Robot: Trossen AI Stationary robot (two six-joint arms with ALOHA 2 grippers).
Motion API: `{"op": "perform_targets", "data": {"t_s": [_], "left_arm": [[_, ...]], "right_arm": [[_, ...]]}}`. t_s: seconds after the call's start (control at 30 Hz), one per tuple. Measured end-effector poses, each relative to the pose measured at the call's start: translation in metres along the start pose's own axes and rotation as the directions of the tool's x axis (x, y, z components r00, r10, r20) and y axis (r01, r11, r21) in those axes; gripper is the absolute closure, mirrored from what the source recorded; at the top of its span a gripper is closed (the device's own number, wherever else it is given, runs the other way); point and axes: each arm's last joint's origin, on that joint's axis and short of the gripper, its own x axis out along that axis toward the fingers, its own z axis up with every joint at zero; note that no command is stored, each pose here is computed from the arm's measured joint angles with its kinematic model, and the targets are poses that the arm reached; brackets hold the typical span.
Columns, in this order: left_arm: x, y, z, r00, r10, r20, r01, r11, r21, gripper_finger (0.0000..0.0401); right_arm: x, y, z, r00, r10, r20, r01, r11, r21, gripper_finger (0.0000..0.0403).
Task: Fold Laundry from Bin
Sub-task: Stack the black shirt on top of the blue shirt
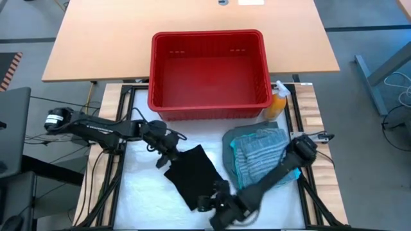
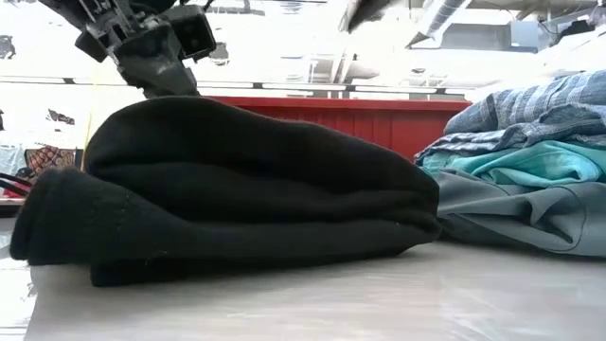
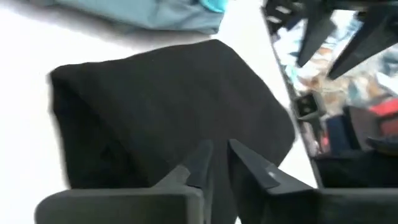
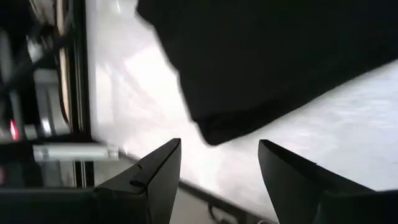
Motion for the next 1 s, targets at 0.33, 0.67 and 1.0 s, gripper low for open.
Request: {"op": "perform_targets", "data": {"t_s": [0.33, 0.67, 1.0], "left_arm": [[0.017, 0.031, -0.01, 0.984, 0.135, -0.114, -0.159, 0.96, -0.231, 0.0211], [0.052, 0.057, -0.032, 0.954, 0.194, -0.23, -0.252, 0.933, -0.256, 0.0135], [0.092, 0.06, -0.051, 0.966, -0.023, -0.257, -0.06, 0.948, -0.312, 0.0162]], "right_arm": [[0.02, -0.042, -0.008, 0.995, -0.019, 0.096, 0.012, 0.998, 0.066, 0.0162], [0.05, -0.073, -0.002, 0.995, -0.056, 0.081, 0.049, 0.995, 0.087, 0.0162], [0.095, -0.093, 0.007, 0.987, -0.03, 0.156, 0.027, 0.999, 0.023, 0.0172]]}}
